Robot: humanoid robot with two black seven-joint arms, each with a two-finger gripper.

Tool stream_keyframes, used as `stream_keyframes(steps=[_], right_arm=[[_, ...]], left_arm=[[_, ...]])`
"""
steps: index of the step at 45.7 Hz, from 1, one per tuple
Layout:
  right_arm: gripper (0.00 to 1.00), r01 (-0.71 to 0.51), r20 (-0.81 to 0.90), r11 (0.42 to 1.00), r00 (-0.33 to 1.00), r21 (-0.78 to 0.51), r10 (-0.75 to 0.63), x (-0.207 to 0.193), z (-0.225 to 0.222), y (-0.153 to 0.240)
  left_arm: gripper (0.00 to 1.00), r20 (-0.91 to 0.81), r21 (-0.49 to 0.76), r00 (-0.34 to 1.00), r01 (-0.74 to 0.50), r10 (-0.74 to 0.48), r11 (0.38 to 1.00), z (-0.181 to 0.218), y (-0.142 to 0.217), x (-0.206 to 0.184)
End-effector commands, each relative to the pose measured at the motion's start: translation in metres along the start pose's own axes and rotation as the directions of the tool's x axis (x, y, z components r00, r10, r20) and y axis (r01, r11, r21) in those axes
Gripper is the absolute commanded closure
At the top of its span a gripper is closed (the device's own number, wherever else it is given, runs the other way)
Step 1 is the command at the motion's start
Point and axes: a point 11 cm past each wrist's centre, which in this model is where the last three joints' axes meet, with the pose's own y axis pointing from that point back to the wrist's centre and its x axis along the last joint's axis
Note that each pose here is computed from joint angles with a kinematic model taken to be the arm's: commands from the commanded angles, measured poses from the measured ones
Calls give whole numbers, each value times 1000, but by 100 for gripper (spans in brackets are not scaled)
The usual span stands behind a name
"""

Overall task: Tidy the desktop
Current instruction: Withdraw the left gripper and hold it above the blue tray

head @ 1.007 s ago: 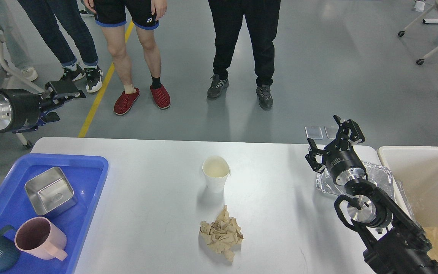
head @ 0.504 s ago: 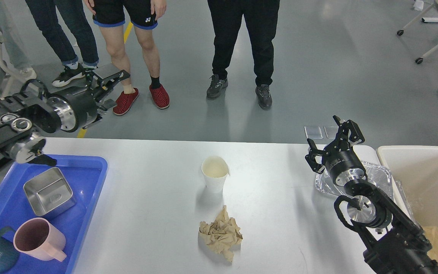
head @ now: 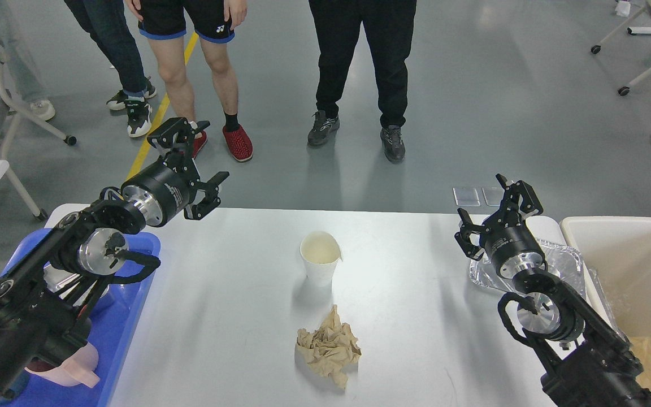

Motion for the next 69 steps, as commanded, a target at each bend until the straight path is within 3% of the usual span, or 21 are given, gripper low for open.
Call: stream_keyframes(steps=[1, 7, 15, 27, 53, 60, 69], right_arm=[[0, -2, -2, 1000, 1000, -4, 2, 1, 1, 0], [0, -1, -5, 1000, 1000, -3, 1, 1, 1, 0], [0, -3, -5, 1000, 1000, -3, 3, 1, 1, 1], [0, -1, -6, 1000, 1000, -4, 1, 0, 1, 0], [0, -4, -20, 1000, 1000, -2, 4, 4, -4, 0], [0, -7, -98, 1000, 995, -4, 7, 17, -26, 4], [0, 33, -308, 994, 949, -102, -63, 25, -51, 18]], left_arm=[[3, -154, -42, 985, 69, -74, 997, -20, 11, 16], [3, -231, -91, 967, 91, -110, 992, -31, 16, 23], [3, -307, -189, 946, 45, -102, 981, -45, 35, 62], [3, -395, -177, 918, -93, 16, 980, -81, 51, 113], [3, -383, -97, 924, -23, -16, 995, -100, 25, 82], [3, -398, -113, 917, -26, -22, 993, -99, 25, 81], [3, -413, -120, 910, -20, -31, 993, -100, 21, 76]])
